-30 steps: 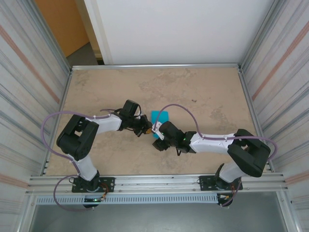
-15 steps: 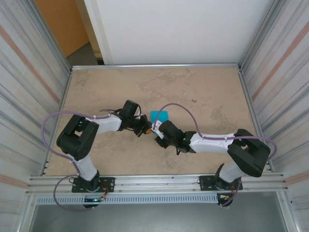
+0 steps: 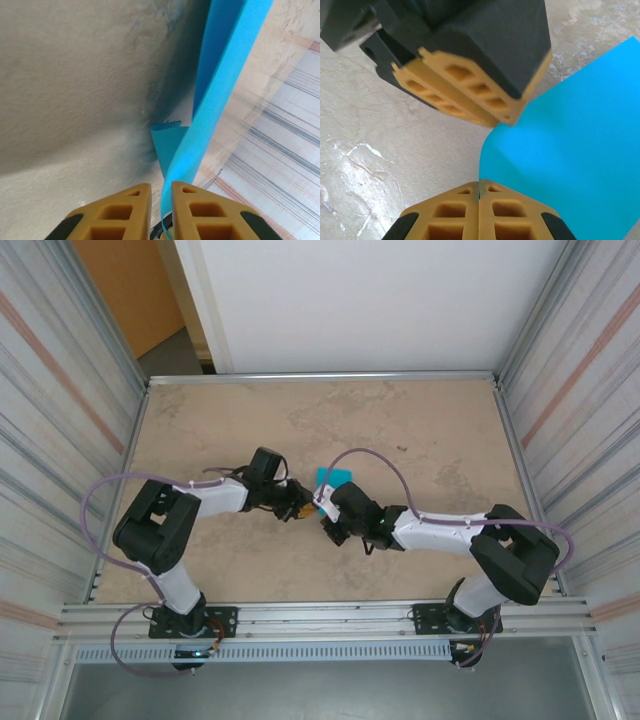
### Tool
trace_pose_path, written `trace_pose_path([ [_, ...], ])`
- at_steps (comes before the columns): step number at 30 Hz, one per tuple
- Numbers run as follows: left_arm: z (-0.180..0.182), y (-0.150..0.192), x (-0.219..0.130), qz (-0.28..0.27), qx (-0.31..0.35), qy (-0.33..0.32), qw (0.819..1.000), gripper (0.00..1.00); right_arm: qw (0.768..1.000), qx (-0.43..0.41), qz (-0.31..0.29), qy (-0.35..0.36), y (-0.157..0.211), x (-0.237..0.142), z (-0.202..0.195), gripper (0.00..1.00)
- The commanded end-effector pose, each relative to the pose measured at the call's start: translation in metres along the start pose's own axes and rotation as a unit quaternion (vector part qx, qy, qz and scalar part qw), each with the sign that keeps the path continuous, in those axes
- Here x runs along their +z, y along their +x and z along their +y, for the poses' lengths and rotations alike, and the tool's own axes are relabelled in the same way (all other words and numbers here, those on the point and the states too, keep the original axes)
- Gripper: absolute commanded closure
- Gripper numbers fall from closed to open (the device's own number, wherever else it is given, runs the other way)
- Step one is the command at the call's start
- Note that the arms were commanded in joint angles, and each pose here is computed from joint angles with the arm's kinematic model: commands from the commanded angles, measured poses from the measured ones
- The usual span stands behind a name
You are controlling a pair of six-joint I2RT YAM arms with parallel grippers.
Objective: Fold a paper plane with a square sheet of paper (pick it up from the middle)
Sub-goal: Third fold the triangle at the center of the table.
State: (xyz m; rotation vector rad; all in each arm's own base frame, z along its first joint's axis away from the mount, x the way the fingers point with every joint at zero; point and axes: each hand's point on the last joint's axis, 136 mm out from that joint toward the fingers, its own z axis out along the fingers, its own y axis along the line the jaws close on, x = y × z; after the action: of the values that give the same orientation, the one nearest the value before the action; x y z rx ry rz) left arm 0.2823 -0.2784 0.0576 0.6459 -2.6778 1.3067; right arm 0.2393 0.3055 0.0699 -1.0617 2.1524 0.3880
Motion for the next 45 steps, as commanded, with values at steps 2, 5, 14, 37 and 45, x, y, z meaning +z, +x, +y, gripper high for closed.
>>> trace_pose_path([
  [2,-0.002,-0.007,-0.024,-0.025,0.007,0.006,1.0,0.78,0.999,0.033,-0.018,-0.038,-0.009,-0.013,0.001,1.0],
  [5,-0.001,-0.013,-0.035,-0.037,0.007,0.007,0.999,0.76,0.996,0.058,-0.026,-0.056,-0.01,-0.019,-0.004,1.0],
  [14,-0.01,-0.017,-0.046,-0.051,0.032,0.009,0.998,0.64,0.992,0.103,-0.024,-0.072,0.001,-0.028,-0.022,1.0],
  [37,-0.042,-0.015,0.004,0.009,0.092,-0.001,0.996,0.73,0.983,0.135,0.024,-0.122,0.032,-0.016,-0.008,1.0],
  [45,-0.046,-0.03,0.043,0.029,0.103,-0.022,0.994,0.81,0.976,0.155,0.037,-0.147,0.041,-0.018,0.001,1.0],
])
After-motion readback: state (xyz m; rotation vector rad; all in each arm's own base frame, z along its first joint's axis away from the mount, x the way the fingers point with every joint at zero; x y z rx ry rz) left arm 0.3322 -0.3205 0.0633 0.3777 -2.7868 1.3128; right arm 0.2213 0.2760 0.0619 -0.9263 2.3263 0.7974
